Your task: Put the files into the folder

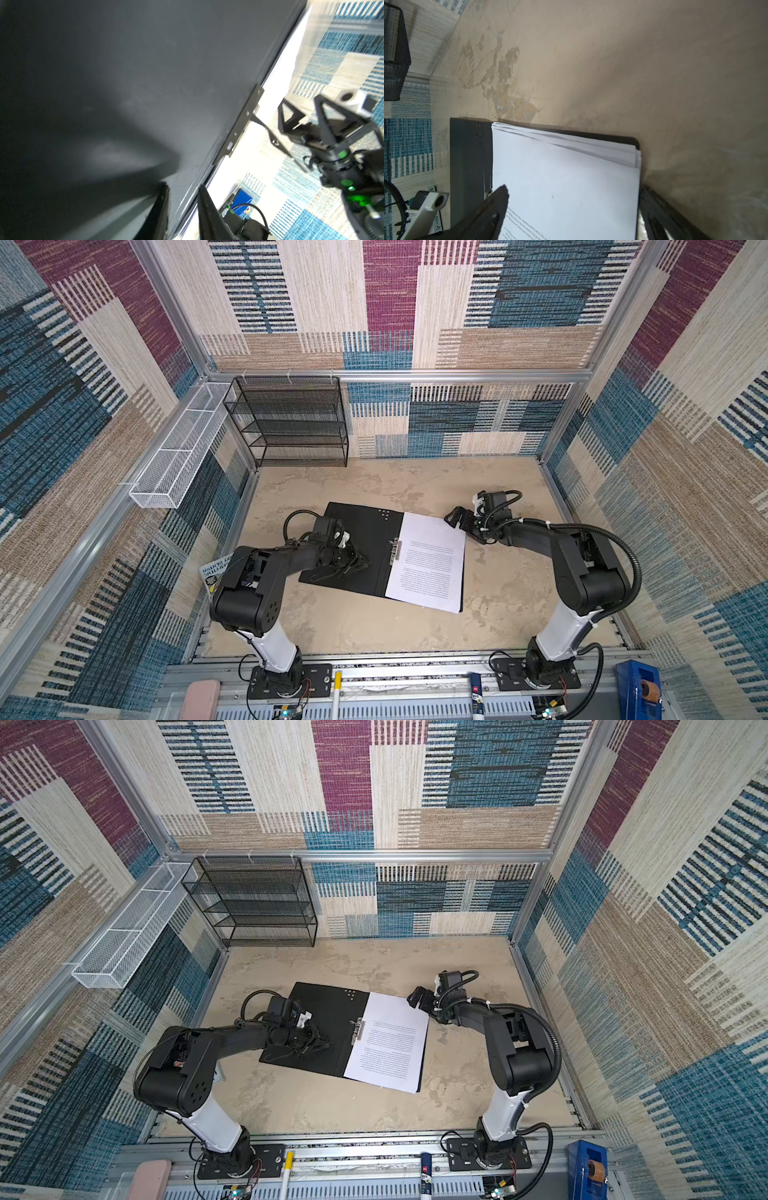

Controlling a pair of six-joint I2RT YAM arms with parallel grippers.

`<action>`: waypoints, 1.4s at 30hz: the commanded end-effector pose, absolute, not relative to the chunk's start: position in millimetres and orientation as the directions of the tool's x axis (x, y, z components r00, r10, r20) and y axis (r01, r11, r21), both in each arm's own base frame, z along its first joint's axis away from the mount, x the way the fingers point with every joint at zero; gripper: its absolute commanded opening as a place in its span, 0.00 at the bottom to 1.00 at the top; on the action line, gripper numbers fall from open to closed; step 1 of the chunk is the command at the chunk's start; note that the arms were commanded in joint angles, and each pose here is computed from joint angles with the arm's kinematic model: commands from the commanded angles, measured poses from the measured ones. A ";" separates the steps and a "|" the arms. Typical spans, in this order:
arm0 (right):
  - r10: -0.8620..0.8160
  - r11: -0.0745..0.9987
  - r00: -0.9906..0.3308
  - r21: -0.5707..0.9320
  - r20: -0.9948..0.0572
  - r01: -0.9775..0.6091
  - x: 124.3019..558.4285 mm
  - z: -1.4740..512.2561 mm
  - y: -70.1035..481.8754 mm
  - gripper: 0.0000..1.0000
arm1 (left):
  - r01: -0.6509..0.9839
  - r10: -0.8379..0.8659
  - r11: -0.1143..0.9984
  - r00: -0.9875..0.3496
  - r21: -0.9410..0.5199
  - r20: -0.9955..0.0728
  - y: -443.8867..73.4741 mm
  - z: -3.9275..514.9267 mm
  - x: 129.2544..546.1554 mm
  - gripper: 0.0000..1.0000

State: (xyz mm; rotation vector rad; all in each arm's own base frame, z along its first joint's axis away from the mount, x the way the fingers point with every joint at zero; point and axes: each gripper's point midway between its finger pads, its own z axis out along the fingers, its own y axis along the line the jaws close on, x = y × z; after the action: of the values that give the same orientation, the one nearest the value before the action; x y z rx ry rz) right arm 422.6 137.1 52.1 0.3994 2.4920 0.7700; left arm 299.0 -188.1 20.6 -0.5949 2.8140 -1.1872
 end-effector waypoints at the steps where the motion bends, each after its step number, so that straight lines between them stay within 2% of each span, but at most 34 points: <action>1: 0.399 0.816 -0.859 0.551 -0.320 0.173 419.1 36.6 134.5 1.00 | -0.440 -0.410 0.752 -0.895 -0.491 0.174 -166.5 -15.6 263.8 0.27; 6: 0.377 0.840 -0.845 0.524 -0.379 0.140 444.4 41.1 129.5 1.00 | -0.395 -0.363 0.789 -0.918 -0.470 0.160 -186.7 -15.8 249.6 0.27; 13: 0.307 0.821 -0.854 0.571 -0.421 0.013 479.3 51.3 146.2 1.00 | -0.331 -0.299 0.807 -0.943 -0.489 0.144 -214.4 -8.3 245.8 0.28; 16: 0.334 0.849 -0.845 0.523 -0.417 0.077 489.0 45.4 133.6 0.99 | -0.320 -0.282 0.812 -0.947 -0.488 0.153 -221.2 -7.9 247.3 0.28; 18: 0.370 0.861 -0.818 0.493 -0.441 0.124 491.2 51.1 120.1 0.99 | -0.294 -0.273 0.823 -0.955 -0.486 0.115 -220.6 1.9 254.9 0.31; 20: 0.393 0.877 -0.779 0.453 -0.489 0.158 491.2 65.6 106.6 0.99 | -0.243 -0.248 0.837 -0.967 -0.490 0.056 -220.7 20.2 263.9 0.40; 22: 0.394 0.890 -0.744 0.428 -0.540 0.160 487.2 86.5 99.8 0.97 | -0.168 -0.208 0.858 -0.978 -0.486 -0.029 -220.1 45.9 274.6 0.64; 25: 0.348 0.919 -0.725 0.369 -0.594 0.139 479.4 110.6 105.5 0.96 | -0.084 -0.166 0.880 -0.977 -0.467 -0.136 -219.2 74.2 289.2 0.94; 26: 0.329 0.927 -0.730 0.354 -0.599 0.128 474.6 116.5 111.1 0.96 | -0.068 -0.160 0.885 -0.974 -0.461 -0.163 -219.2 80.6 295.3 0.99; 30: 0.291 0.933 -0.742 0.352 -0.604 0.080 449.5 133.5 135.8 0.92 | -0.035 -0.126 0.893 -0.977 -0.449 -0.174 -227.1 97.3 318.4 0.97; 34: 0.255 0.914 -0.777 0.406 -0.576 0.000 423.6 143.2 169.9 0.85 | -0.034 -0.083 0.927 -0.990 -0.374 -0.114 -234.2 96.8 339.1 0.63; 36: 0.244 0.891 -0.799 0.452 -0.550 -0.039 408.9 147.4 185.8 0.81 | -0.049 -0.090 0.937 -0.991 -0.346 -0.103 -236.0 90.0 350.0 0.51; 39: 0.230 0.847 -0.846 0.527 -0.481 -0.068 388.3 147.9 201.6 0.77 | -0.035 -0.066 0.934 -0.995 -0.355 -0.075 -249.1 86.0 360.2 0.40; 42: 0.214 0.824 -0.875 0.562 -0.434 -0.077 371.4 148.8 209.0 0.73 | 0.002 -0.022 0.945 -0.997 -0.327 -0.070 -260.4 81.5 367.3 0.36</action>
State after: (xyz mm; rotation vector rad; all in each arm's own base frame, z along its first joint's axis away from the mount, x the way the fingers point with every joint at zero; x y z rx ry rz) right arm 391.2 196.0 147.1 0.1144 2.4644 0.6814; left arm 376.9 -261.2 85.7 -0.0964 2.9598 -0.5827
